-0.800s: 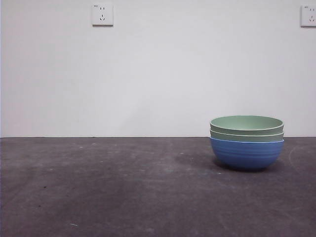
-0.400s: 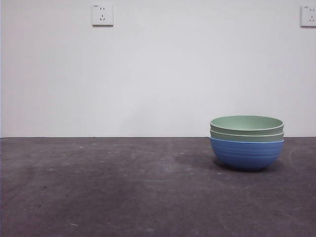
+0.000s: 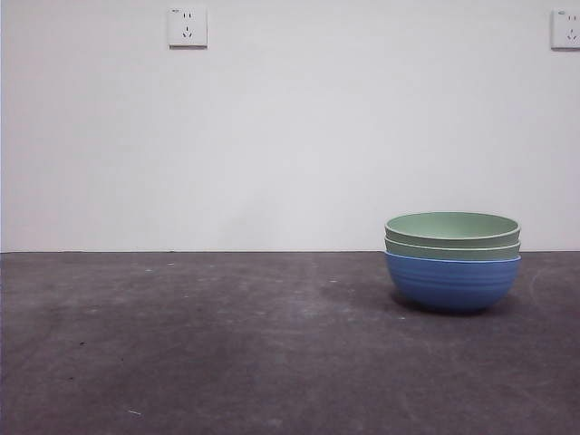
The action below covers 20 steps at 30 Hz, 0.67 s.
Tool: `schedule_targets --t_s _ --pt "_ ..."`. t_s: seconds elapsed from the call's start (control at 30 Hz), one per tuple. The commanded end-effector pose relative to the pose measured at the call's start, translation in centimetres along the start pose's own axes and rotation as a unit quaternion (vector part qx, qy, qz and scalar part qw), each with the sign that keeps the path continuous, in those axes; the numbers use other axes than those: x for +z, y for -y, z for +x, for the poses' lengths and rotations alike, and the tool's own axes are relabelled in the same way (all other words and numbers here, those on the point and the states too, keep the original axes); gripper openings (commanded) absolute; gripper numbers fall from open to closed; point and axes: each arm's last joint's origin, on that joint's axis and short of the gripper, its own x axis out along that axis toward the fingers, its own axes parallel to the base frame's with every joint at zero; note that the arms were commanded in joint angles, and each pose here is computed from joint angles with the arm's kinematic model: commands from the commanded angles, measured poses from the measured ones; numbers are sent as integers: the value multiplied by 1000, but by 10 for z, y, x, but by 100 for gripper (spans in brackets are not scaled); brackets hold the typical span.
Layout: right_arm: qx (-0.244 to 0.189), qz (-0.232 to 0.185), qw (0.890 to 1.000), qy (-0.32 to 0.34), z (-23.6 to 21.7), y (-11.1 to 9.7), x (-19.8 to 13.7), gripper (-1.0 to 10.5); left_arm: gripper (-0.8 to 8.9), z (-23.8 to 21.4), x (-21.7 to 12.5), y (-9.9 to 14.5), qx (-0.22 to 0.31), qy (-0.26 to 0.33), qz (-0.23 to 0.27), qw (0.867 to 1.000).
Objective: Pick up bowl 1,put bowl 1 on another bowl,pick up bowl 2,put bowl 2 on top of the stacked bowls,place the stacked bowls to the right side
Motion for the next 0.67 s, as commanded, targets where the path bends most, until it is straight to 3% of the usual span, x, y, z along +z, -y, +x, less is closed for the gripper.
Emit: schedule_targets --t_s 0.03,0.53,0.67 --pt "-1 7 1000 -11 2 1 -2 3 -3 1 -4 -1 3 -4 -5 1000" --pt "0 7 1000 -11 2 1 -2 3 -3 1 -4 -1 3 -4 -5 1000" --pt "-39 -29 997 54 -12 7 -3 2 -3 1 -4 -1 3 -4 -5 1000"
